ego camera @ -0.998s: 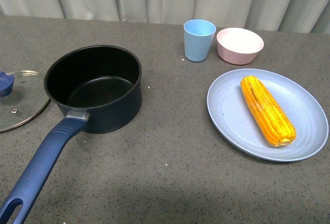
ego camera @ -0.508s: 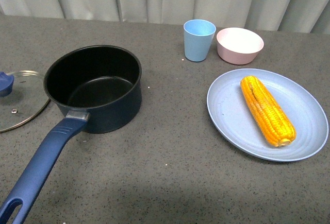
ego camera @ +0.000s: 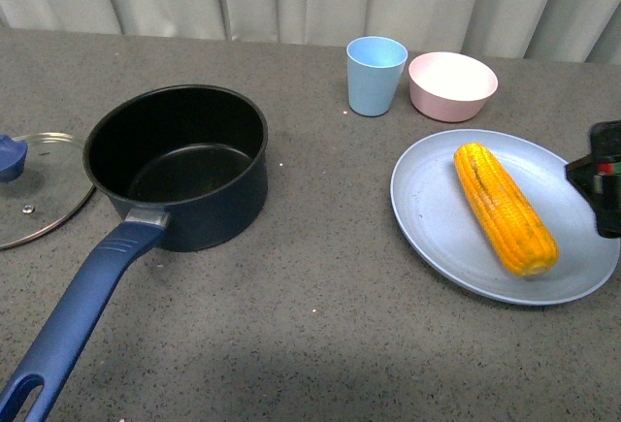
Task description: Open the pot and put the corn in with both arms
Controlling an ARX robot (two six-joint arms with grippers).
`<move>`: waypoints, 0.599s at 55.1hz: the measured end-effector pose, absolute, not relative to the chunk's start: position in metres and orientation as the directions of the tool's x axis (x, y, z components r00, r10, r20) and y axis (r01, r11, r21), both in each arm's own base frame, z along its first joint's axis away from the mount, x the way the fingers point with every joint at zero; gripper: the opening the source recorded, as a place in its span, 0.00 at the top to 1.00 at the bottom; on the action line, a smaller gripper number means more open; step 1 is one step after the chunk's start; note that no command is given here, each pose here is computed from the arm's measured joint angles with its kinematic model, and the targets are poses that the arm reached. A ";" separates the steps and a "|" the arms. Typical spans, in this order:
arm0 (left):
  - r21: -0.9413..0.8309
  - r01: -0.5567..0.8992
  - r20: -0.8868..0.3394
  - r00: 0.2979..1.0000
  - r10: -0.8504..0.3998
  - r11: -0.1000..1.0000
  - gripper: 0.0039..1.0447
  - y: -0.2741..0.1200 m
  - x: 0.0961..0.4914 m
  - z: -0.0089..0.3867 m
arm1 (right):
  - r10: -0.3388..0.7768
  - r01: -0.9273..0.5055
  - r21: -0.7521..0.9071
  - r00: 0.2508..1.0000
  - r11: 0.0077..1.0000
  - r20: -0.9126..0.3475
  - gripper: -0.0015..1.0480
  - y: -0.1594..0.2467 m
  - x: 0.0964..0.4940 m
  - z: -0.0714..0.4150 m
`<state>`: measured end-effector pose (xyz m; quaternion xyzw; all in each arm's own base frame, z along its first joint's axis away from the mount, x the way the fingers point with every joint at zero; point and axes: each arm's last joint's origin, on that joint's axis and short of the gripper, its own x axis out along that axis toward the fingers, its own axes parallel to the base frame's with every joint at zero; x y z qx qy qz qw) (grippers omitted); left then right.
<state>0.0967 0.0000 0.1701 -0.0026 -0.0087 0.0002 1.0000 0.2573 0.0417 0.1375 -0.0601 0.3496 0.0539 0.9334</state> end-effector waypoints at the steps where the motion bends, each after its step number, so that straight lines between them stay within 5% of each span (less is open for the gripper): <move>1: -0.005 0.000 0.017 1.000 0.000 1.000 0.06 0.000 0.097 0.170 | 0.057 -0.139 -0.071 0.745 0.988 -0.665 0.09 0.042 0.260 0.136; 16: -0.005 0.000 0.017 1.000 0.000 1.000 0.06 0.000 0.097 0.170 | 0.044 -0.105 -0.026 0.607 0.994 -0.793 0.09 0.062 0.310 0.100; 33: -0.005 0.000 0.017 1.000 0.000 1.000 0.06 0.000 0.097 0.170 | 0.039 -0.104 -0.021 0.542 0.994 -0.839 0.09 0.077 0.330 0.078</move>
